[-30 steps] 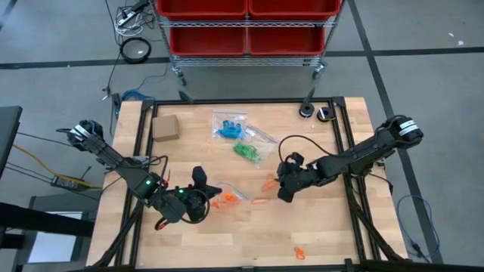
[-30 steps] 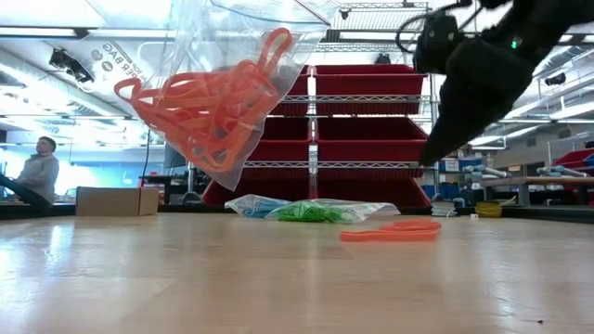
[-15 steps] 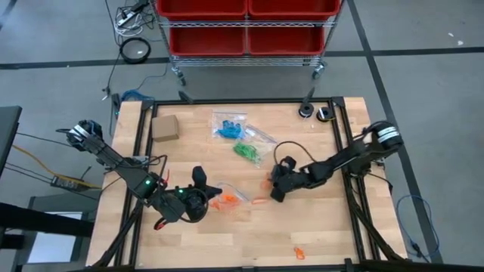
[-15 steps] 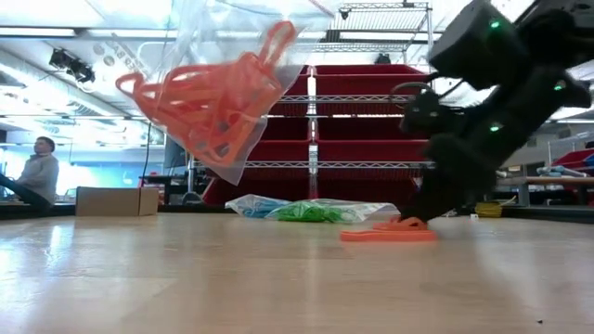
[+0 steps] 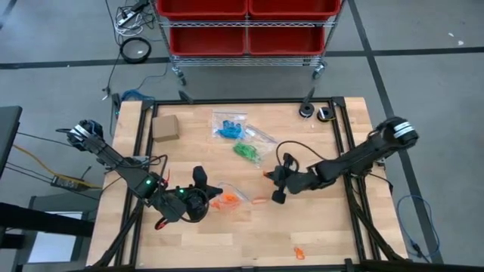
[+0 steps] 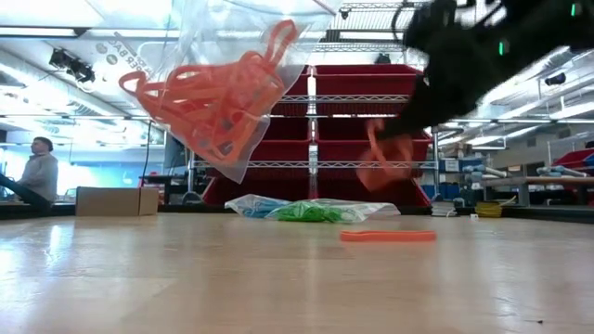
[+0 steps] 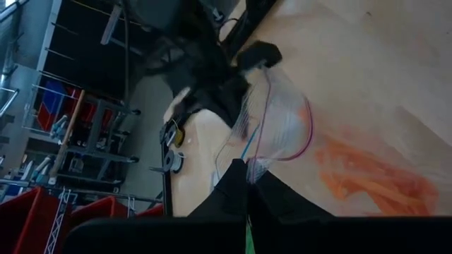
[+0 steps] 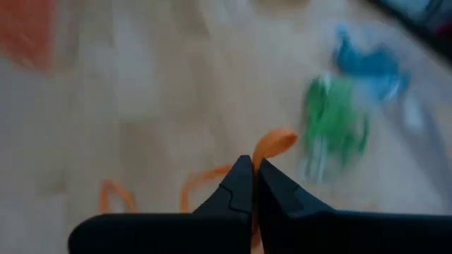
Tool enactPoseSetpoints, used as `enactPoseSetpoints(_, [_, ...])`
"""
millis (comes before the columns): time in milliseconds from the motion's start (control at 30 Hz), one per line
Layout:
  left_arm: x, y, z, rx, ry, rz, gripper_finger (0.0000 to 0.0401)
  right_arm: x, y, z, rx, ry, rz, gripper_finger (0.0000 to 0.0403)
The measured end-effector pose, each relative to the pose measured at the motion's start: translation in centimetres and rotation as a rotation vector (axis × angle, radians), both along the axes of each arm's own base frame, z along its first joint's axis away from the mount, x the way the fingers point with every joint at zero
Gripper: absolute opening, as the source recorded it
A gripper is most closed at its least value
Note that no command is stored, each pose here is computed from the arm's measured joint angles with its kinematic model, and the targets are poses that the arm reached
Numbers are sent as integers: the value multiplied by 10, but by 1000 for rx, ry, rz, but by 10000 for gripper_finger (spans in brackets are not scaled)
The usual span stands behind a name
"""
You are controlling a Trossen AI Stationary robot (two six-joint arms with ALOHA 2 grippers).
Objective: Sort rubber bands
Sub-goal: Put the orange rubber band into the transparent zip bag
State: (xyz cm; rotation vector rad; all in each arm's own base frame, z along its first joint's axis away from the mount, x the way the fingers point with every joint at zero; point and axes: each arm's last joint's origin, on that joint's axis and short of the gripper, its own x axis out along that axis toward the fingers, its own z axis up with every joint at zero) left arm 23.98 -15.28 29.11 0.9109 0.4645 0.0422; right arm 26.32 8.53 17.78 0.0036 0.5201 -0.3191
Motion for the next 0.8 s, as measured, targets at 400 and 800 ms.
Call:
enactPoseSetpoints(400, [0,0,0,-4,-6,0,5,-18,1,47,18,-65,0,17])
enactPoseSetpoints(800, [0,0,0,-4,-6,0,5,-15,9,32,-42,-4,-9,2])
